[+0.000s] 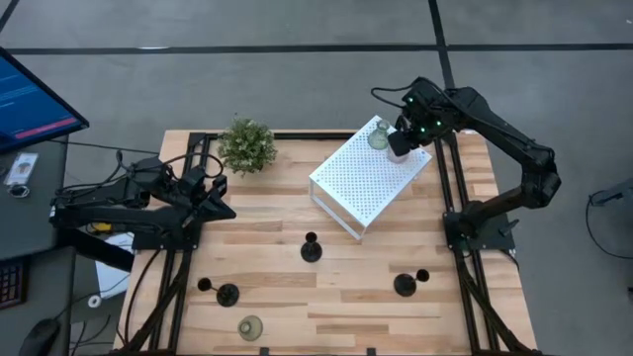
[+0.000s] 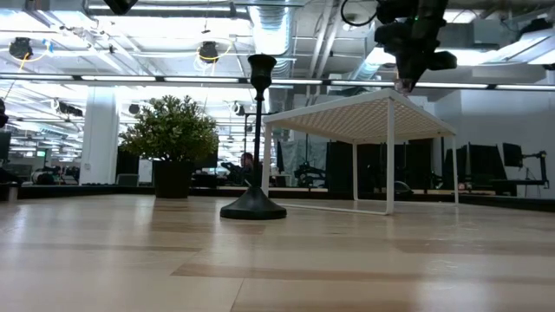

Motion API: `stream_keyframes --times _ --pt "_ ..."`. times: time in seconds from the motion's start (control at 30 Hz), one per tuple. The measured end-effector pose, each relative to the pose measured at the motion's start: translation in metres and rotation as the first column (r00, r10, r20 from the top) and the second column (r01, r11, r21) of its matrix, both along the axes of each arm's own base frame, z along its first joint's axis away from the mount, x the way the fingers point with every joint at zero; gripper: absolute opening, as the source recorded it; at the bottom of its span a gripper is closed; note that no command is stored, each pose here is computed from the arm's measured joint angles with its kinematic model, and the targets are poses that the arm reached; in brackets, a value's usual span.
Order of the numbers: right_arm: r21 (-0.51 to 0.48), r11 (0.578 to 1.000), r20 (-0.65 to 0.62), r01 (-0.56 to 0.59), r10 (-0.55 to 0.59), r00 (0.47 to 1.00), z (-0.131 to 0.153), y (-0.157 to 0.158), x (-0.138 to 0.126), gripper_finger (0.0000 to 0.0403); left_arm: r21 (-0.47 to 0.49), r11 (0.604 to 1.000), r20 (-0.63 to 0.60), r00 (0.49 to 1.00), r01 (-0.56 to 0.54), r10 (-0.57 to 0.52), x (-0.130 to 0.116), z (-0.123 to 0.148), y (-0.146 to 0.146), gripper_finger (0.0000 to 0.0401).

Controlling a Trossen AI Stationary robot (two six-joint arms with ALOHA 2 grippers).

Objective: Pick & Place candle stick holders
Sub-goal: Put the pink glass candle holder on the shelf aligned with the other green candle holder

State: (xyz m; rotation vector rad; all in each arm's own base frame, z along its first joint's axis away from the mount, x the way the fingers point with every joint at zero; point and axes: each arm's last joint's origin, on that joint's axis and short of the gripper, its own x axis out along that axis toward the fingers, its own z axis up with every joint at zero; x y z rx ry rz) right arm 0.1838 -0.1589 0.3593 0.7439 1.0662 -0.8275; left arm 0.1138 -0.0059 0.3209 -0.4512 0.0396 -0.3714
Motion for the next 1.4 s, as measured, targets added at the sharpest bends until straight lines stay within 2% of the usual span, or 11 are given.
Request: stream_keyframes --times 0.2,0.5,0.83,1.03,1.4 --pt "-0.018 1.000 0.045 -0.010 0.011 0.999 0.000 -0.002 0.008 0.0022 0.000 1.000 0.000 1.000 0.000 0.000 0.000 0.000 0.000 0.0009" --pt "0.025 0.999 0.033 -0.042 0.041 0.999 -0.012 -0.010 0.023 0.0022 -0.001 1.000 0.000 1.000 -0.009 0.009 0.000 0.000 0.000 0.0009" --pt "-0.017 1.000 0.031 -0.012 0.012 0.999 0.012 -0.006 0.007 0.0022 0.005 1.000 0.002 1.000 -0.012 0.012 0.000 0.000 0.000 0.0009" --pt "0.011 1.000 -0.026 -0.001 0.002 1.000 0.010 -0.006 0.001 0.0022 0.023 1.000 0.009 1.000 -0.013 0.013 0.000 0.000 0.000 0.0009" --pt "0.031 1.000 -0.054 -0.002 0.003 0.999 0.001 -0.012 0.009 0.0022 0.020 1.000 0.008 1.000 -0.013 0.012 0.000 0.000 0.000 0.0009"
